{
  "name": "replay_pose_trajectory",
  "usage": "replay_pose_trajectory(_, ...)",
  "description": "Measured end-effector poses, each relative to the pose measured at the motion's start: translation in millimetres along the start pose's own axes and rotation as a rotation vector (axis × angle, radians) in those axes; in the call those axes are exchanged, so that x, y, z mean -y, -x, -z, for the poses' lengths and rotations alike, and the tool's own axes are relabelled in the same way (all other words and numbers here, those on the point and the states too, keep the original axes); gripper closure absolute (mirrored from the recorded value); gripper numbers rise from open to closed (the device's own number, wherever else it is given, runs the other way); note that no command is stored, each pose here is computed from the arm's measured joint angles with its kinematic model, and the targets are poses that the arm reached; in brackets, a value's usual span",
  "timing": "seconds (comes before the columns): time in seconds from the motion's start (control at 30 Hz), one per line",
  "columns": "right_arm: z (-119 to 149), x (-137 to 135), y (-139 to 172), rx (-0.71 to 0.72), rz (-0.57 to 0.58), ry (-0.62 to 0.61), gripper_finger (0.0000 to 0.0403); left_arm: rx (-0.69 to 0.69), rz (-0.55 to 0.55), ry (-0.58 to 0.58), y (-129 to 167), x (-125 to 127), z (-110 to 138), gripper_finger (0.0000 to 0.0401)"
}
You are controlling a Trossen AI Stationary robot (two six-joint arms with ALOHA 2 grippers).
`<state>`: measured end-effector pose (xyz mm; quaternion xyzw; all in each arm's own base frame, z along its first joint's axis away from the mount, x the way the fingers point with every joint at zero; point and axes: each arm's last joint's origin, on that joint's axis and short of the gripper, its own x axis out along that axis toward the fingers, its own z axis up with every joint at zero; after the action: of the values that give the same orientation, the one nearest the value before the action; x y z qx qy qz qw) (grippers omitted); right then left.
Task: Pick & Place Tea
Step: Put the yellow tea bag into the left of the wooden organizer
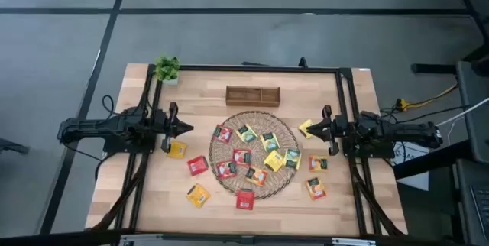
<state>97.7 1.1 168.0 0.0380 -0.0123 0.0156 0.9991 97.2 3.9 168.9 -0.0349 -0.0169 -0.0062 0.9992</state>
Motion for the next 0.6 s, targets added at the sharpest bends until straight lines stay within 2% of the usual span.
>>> replay_pose_trajectory(0.27,-3,0,0,0.027,-0.003,-0.034,0.0355,0.084,0.011,0.144,0,1,-8,0.039)
replay_pose_trajectory(0.4,-5,0,0,0.053,0.023,-0.102,0.0355,0.125,-0.017,0.212,1,0,-12,0.0391)
replay_pose_trajectory(0.6,-6,1,0,0.067,0.048,-0.241,0.0355,0.187,-0.156,0.495,1,-5,-13,0.039)
